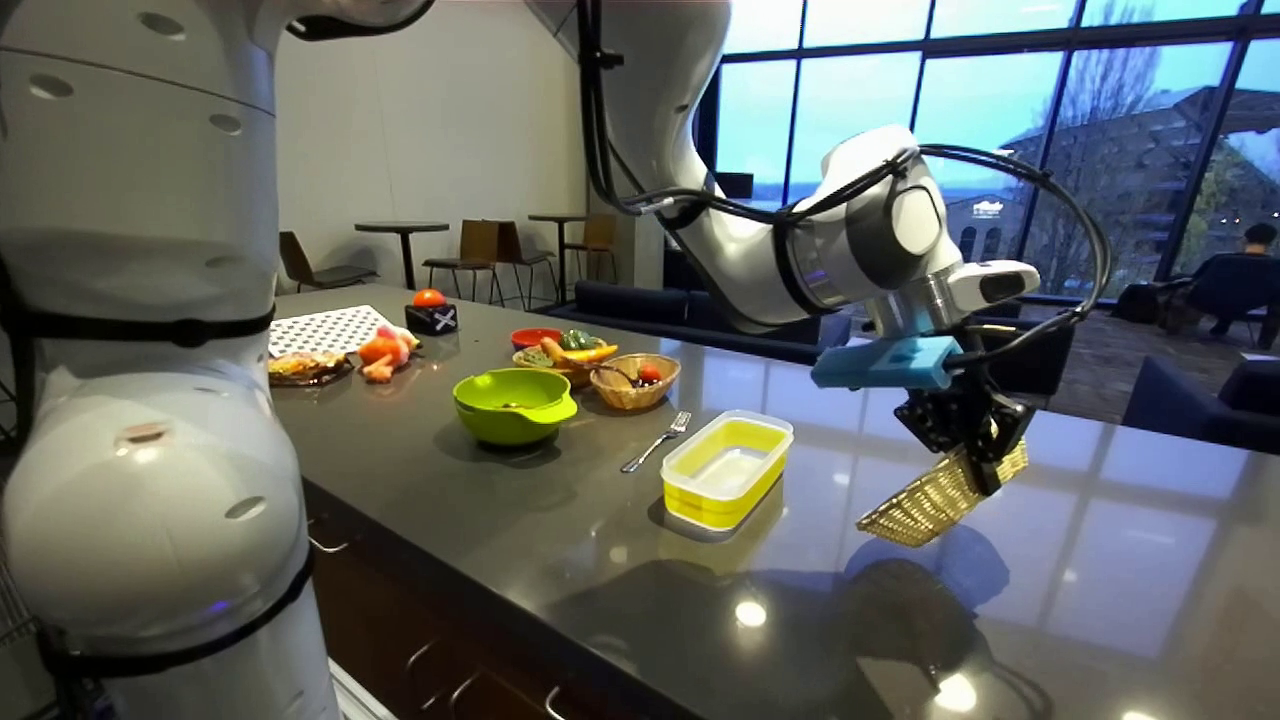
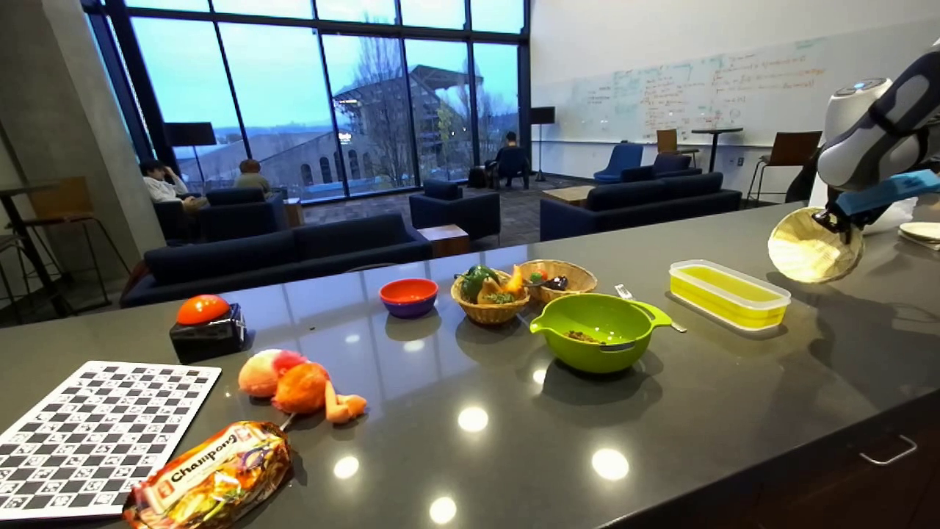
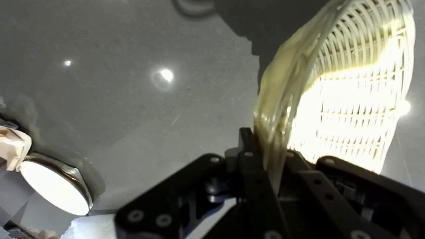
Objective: Put the first right bowl in the second right bowl
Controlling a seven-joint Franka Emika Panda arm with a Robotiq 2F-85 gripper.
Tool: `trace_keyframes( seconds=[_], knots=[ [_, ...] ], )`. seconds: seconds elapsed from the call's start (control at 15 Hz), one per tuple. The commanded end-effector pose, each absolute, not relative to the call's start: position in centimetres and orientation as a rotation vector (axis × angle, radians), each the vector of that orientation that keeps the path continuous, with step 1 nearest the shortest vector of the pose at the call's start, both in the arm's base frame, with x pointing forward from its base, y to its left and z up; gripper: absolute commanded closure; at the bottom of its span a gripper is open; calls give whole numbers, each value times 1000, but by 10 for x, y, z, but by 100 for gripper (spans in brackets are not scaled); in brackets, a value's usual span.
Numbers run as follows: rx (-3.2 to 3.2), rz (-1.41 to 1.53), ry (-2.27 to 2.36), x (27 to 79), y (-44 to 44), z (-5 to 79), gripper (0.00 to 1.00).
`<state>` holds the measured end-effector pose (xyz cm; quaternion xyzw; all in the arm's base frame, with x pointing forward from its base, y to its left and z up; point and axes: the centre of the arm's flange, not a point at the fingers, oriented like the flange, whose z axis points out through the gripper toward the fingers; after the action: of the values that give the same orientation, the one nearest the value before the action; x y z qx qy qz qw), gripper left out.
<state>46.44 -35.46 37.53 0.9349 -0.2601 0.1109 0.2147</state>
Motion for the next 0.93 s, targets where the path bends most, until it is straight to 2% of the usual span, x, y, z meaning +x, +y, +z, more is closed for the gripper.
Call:
trace_keyframes(
  seconds=[0.0,0.87],
  knots=[
    [2567,364,-704,444,-329,393,98],
    [2888,518,-540,408,-331,446,98]
  ],
)
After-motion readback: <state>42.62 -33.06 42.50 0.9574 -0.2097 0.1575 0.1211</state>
